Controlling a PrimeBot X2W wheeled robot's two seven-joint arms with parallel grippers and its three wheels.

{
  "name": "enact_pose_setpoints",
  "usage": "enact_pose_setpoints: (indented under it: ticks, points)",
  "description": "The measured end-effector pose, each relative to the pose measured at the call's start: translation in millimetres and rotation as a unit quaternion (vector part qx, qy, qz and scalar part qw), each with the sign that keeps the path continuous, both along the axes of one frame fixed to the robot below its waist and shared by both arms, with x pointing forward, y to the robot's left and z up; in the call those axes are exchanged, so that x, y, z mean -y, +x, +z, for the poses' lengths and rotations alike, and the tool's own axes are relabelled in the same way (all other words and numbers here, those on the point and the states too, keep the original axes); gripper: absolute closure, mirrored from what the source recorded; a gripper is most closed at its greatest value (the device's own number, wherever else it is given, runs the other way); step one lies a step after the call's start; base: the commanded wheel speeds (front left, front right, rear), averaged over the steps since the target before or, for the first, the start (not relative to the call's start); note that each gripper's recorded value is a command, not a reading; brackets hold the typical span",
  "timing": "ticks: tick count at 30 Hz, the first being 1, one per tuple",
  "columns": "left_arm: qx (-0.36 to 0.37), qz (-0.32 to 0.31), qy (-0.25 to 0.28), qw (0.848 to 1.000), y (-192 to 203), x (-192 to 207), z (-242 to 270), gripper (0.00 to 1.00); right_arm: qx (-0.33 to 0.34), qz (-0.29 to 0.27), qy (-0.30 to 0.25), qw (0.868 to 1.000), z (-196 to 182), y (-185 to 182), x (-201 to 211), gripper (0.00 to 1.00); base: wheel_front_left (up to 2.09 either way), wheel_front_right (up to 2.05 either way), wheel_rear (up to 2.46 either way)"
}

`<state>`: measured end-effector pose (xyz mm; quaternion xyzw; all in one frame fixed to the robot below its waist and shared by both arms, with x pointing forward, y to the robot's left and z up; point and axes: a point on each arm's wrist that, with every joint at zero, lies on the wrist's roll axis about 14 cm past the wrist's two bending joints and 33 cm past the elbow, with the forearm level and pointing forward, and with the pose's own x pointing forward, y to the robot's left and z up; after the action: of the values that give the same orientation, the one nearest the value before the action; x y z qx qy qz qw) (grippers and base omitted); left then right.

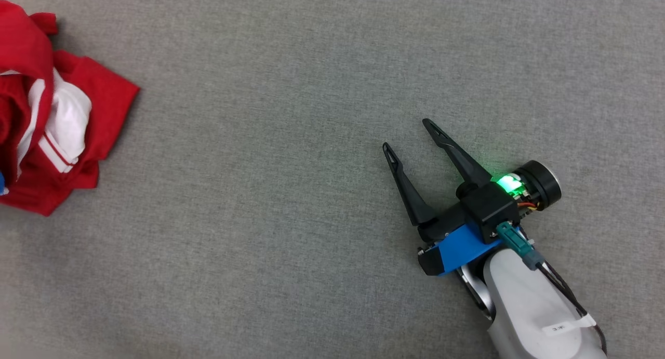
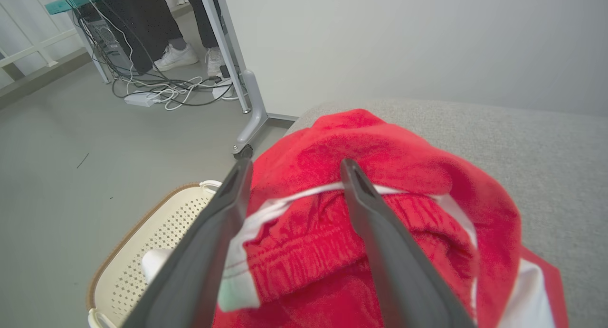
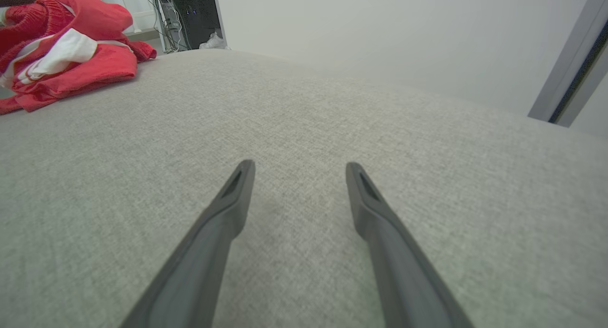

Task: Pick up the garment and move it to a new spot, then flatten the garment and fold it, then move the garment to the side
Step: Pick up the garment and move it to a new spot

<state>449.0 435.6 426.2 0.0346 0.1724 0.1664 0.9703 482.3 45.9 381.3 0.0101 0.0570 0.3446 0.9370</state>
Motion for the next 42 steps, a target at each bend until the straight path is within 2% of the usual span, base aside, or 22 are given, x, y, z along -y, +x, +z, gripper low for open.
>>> enact_pose_setpoints:
  ticks: [3, 7, 8, 9, 12, 18, 23, 25, 28, 34, 38, 42]
  points:
    - [-0.039, 0.012, -0.029, 0.999, -5.4, 3.2, -27.2, 0.0, 0.0, -0.01, 0.001, 1.0, -0.2, 2.2, 6.5, 0.0, 0.0, 0.0, 0.0]
    - [-0.057, 0.008, -0.046, 0.997, -2.2, 8.4, -36.8, 0.0, -0.001, -0.024, 0.002, 1.0, 0.2, 4.8, 15.6, 0.0, 0.0, 0.0, 0.0]
    - [-0.06, 0.004, -0.049, 0.997, -2.3, 11.4, -38.6, 0.84, -0.002, -0.027, 0.003, 1.0, 0.6, 5.2, 17.4, 0.0, 0.0, 0.0, 0.0]
    - [-0.06, 0.002, -0.053, 0.997, -2.5, 14.0, -39.9, 1.0, -0.001, -0.028, 0.002, 1.0, 1.4, 5.3, 18.9, 0.0, 0.0, 0.0, 0.0]
    - [-0.046, -0.01, -0.054, 0.997, 1.7, 18.3, -30.4, 1.0, -0.001, -0.035, 0.003, 0.999, 5.1, 4.3, 23.5, 0.0, 0.0, 0.0, 0.0]
    - [0.021, -0.06, -0.034, 0.997, 27.0, 30.9, 25.5, 1.0, -0.003, -0.041, 0.008, 0.999, 15.9, -3.8, 28.4, 0.0, 0.0, 0.0, 0.0]
    - [0.102, -0.136, 0.001, 0.985, 49.5, 64.0, 93.2, 1.0, 0.008, -0.054, 0.028, 0.998, 41.7, -9.3, 34.7, 0.0, 0.0, 0.0, 0.0]
    - [0.137, -0.171, 0.006, 0.976, 56.8, 87.6, 118.2, 1.0, 0.008, -0.065, 0.034, 0.997, 48.7, -15.2, 42.4, 0.0, 0.0, 0.0, 0.0]
    - [0.187, -0.215, -0.016, 0.958, 65.2, 129.7, 144.7, 1.0, 0.01, -0.095, 0.04, 0.995, 58.9, -21.3, 63.0, 0.0, 0.0, 0.0, 0.0]
    - [0.218, -0.309, -0.076, 0.923, 69.7, 226.1, 147.4, 1.0, 0.011, -0.156, 0.036, 0.987, 68.8, -43.0, 109.5, 0.0, 0.0, 0.0, 0.0]
    - [0.223, -0.376, -0.127, 0.89, 70.1, 302.4, 142.2, 1.0, 0.013, -0.202, 0.03, 0.979, 73.2, -58.0, 144.4, 0.0, 0.0, 0.0, 0.0]
    - [0.212, -0.45, -0.157, 0.853, 60.6, 377.6, 133.2, 1.0, 0.012, -0.248, 0.023, 0.968, 74.8, -77.0, 178.2, 0.0, 0.0, 0.0, 0.0]
